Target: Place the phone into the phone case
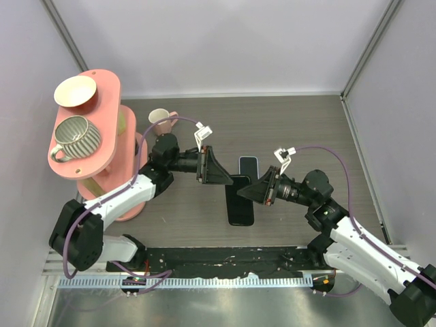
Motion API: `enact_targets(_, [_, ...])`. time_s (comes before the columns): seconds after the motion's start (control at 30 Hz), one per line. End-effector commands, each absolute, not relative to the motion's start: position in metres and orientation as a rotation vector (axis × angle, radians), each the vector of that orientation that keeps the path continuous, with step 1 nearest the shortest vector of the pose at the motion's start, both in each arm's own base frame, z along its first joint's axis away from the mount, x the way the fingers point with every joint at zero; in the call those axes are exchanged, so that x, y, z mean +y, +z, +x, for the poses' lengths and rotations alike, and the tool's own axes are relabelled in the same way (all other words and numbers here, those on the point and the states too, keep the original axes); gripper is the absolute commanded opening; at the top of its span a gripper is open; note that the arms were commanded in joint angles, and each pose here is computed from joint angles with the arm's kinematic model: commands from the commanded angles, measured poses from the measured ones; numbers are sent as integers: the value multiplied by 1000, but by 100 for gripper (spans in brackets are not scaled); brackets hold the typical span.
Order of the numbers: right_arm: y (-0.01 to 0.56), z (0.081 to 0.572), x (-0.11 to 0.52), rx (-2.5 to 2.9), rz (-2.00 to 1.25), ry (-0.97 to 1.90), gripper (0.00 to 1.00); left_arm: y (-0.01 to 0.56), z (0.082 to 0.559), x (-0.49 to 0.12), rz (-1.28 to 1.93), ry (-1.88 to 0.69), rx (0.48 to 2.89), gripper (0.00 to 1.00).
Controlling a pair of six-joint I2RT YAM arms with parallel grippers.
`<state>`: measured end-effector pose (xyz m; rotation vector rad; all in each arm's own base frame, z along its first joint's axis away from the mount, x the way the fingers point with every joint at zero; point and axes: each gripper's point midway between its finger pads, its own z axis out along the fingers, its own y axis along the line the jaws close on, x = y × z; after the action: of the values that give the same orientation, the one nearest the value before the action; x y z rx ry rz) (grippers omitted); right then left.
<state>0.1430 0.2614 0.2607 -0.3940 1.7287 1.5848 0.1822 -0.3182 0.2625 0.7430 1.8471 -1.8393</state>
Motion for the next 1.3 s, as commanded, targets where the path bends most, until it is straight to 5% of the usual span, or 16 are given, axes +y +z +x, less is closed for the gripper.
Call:
enact_targets(0.0, [309, 142, 260, 1525, -407, 1613, 4, 271, 186, -320, 703, -1893, 1798, 38])
enact_targets(0.03, [309, 144, 260, 1529, -397, 1609, 5, 272, 187, -320, 692, -1897, 1794, 18])
enact_targets(0.07, [309, 144, 259, 1525, -394, 1607, 6, 273, 187, -320, 675, -1902, 1796, 10])
enact_targets(0.13, [310, 147, 260, 1523, -385, 1604, 8, 275, 187, -319, 670, -1894, 1783, 0])
enact_targets(0.2, [309, 148, 261, 1531, -385, 1606, 8, 278, 187, -319, 670, -1890, 1777, 1])
enact_targets(0.33, [314, 150, 260, 1519, -373, 1602, 7, 276, 183, -317, 700, -1878, 1802, 48])
enact_targets(0.43, [322, 156, 257, 1505, -332, 1567, 6, 270, 177, -313, 696, -1874, 1810, 60])
enact_targets(0.87, [354, 167, 257, 1341, -218, 1670, 6, 263, 159, -323, 659, -1936, 1801, 62])
enact_targets(0.97, [351, 166, 259, 1355, -227, 1686, 7, 273, 158, -325, 646, -2001, 1745, 57])
enact_targets(1.13, [346, 168, 258, 1387, -211, 1669, 16, 277, 155, -326, 665, -2064, 1725, 27])
enact_targets(1.27, [338, 178, 256, 1451, -203, 1567, 41, 275, 150, -324, 685, -2084, 1719, 7])
